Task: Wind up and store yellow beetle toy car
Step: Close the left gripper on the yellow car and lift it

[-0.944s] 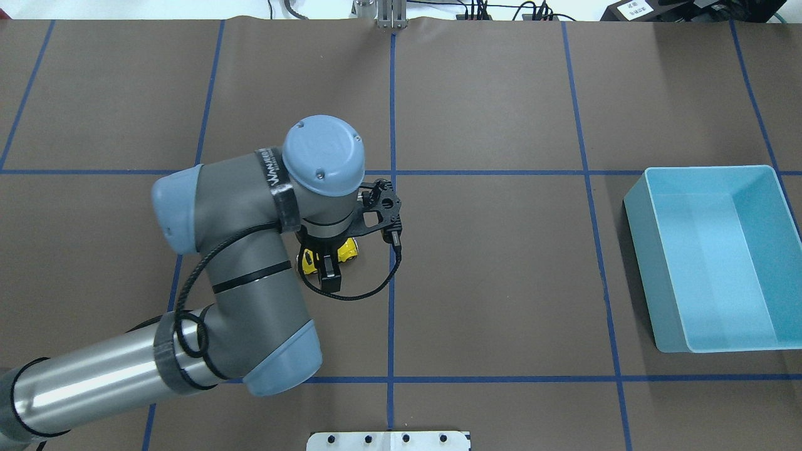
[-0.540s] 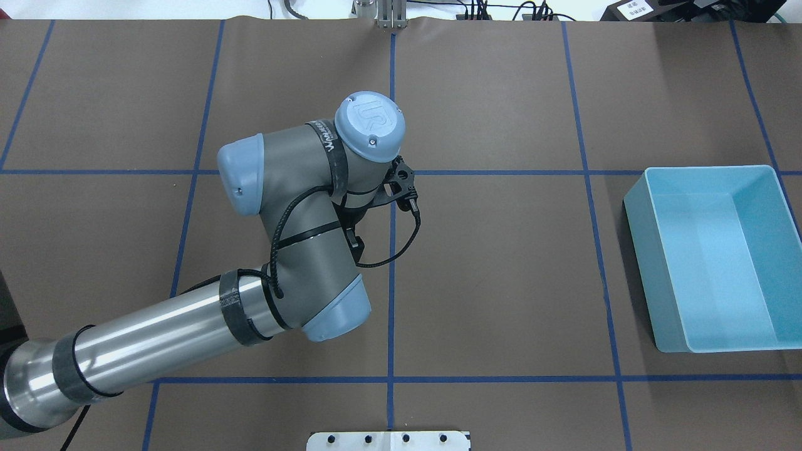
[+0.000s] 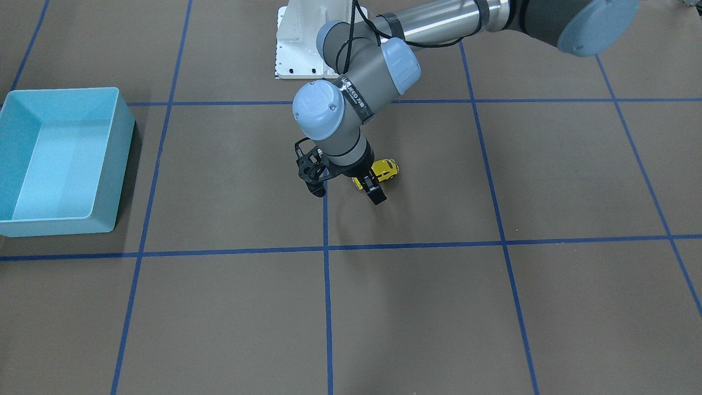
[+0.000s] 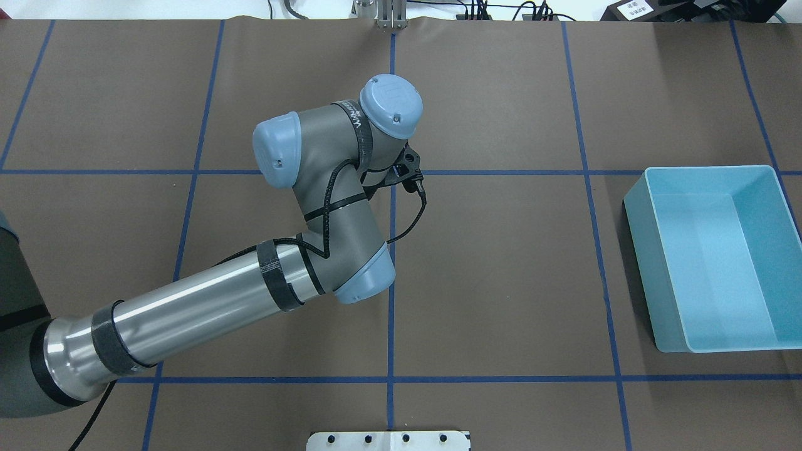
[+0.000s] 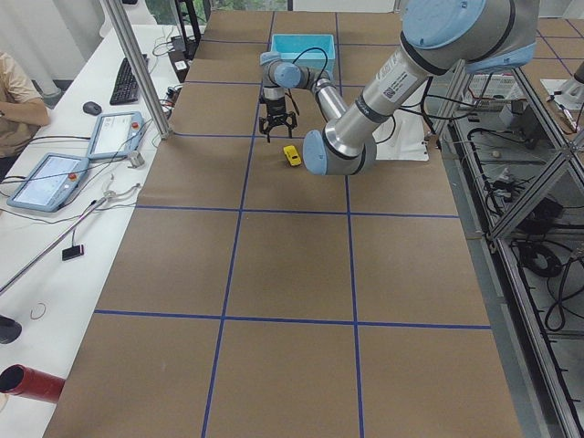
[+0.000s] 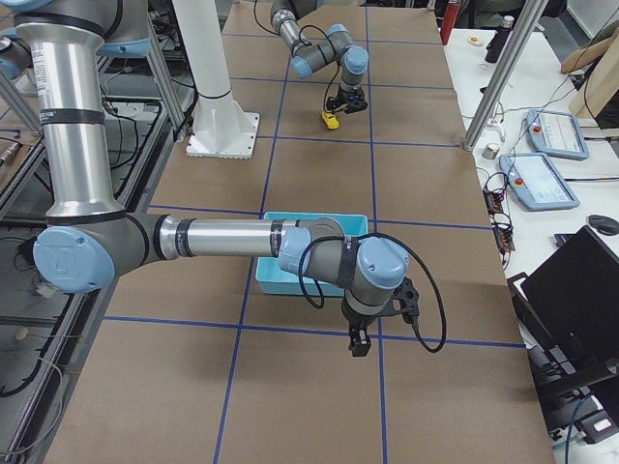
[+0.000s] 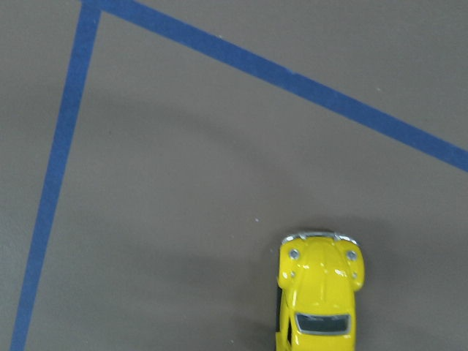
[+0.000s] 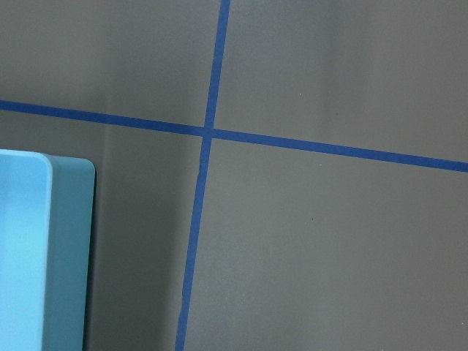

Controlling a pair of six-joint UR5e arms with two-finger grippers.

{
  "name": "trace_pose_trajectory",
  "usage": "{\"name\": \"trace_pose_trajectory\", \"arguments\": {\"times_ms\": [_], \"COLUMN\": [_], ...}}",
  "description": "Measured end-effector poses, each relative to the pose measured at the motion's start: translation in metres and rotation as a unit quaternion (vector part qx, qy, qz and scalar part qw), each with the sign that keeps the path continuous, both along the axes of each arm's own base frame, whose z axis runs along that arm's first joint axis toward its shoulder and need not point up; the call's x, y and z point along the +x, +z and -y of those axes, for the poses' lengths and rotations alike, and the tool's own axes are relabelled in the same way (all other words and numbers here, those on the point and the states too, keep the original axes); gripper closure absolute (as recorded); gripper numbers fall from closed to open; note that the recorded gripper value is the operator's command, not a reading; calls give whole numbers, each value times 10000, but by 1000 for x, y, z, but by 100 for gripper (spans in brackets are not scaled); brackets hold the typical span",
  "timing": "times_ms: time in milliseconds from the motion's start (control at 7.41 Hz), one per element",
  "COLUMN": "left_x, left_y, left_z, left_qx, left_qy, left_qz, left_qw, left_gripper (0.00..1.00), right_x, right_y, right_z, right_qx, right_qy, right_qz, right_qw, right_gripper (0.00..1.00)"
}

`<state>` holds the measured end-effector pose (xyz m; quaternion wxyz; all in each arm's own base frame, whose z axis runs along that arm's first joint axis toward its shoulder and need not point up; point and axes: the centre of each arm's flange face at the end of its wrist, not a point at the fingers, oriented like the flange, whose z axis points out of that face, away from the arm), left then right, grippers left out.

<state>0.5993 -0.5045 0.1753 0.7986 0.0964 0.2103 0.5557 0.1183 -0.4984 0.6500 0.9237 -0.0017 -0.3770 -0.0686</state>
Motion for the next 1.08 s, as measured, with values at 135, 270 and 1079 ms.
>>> {"name": "trace_pose_trajectory", "arguments": {"times_ms": [135, 270, 1079], "left_x": [4, 8, 36], "left_y": [0, 2, 13], "left_z": [0, -3, -32], "left_qx": [-19, -40, -102], "left_qy": [1, -3, 139], "left_qz": [14, 20, 105], "left_qw": [10000, 10000, 9998], "left_gripper": [0, 0, 14], "right_x": [0, 0, 0], "right_y": [0, -1, 0], "right_z": [-1, -2, -2], "right_qx": [11, 22, 18], "right_qy": [-7, -12, -13], "right_qz": [-2, -7, -23], "right_qw": [10000, 10000, 10000], "right_gripper": [0, 0, 0]}}
